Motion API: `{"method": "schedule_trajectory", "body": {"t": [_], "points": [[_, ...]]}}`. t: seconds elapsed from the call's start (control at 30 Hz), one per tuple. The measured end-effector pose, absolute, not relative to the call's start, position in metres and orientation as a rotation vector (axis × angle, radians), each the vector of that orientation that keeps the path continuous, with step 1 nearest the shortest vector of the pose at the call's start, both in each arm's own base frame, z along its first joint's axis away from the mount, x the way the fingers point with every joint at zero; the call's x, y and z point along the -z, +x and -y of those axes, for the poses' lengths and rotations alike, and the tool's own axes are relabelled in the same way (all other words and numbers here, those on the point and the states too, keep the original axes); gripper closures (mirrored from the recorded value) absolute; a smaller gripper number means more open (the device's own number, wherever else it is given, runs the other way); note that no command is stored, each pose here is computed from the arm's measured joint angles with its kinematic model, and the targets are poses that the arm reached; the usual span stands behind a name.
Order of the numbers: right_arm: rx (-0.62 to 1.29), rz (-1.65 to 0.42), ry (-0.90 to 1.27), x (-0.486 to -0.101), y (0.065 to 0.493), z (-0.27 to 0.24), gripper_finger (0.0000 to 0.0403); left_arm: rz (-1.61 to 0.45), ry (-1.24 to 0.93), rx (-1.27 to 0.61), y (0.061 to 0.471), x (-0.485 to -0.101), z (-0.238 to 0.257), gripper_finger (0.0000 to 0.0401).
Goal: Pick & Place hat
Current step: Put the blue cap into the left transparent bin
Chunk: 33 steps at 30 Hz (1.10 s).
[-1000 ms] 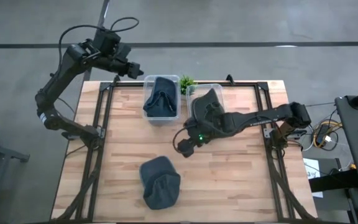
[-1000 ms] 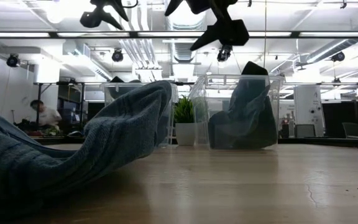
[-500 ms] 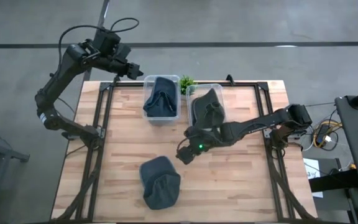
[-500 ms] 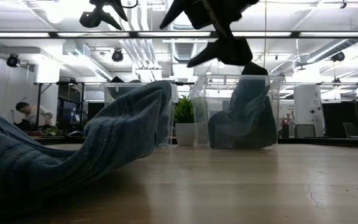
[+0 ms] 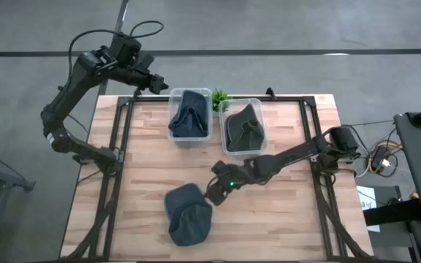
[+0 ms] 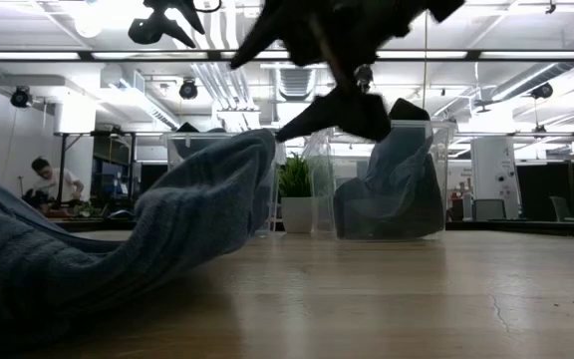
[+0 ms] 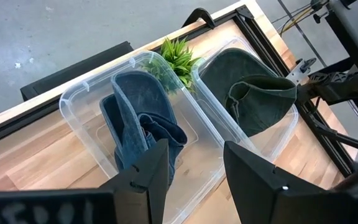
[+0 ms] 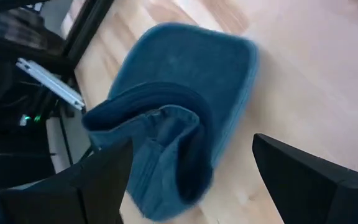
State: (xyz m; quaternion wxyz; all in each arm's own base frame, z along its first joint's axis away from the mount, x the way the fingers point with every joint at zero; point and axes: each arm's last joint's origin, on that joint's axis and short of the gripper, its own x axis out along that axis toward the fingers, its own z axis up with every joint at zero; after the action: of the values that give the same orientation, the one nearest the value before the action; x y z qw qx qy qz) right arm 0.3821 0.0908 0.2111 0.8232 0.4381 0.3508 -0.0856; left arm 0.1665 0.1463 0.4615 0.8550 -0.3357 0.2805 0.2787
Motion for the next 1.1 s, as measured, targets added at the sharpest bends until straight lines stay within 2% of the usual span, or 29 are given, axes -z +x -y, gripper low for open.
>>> {"method": "schedule_trajectory", "body": {"t": [0.23,0.53,0.9,1.1], "points": [[0.178,-0.799,0.927,-0.183,0.409,-0.107,0.0078,-0.593,-0.696,-0.582,0.167,-0.462,-0.146,0.0254],[0.153,-0.817,0.908,-0.173,0.444,-0.128,0.0078,-0.593,-0.695,-0.582,0.167,-0.462,-0.146,0.0254],[0.296,-0.874,0.833,-0.190,0.432,-0.121,0.0078,-0.595,-0.694,-0.582,0.166,-0.461,-0.146,0.0254],[0.348,-0.920,0.861,-0.170,0.432,-0.122,0.0078,-0.596,-0.694,-0.582,0.166,-0.461,-0.146,0.0254]]}}
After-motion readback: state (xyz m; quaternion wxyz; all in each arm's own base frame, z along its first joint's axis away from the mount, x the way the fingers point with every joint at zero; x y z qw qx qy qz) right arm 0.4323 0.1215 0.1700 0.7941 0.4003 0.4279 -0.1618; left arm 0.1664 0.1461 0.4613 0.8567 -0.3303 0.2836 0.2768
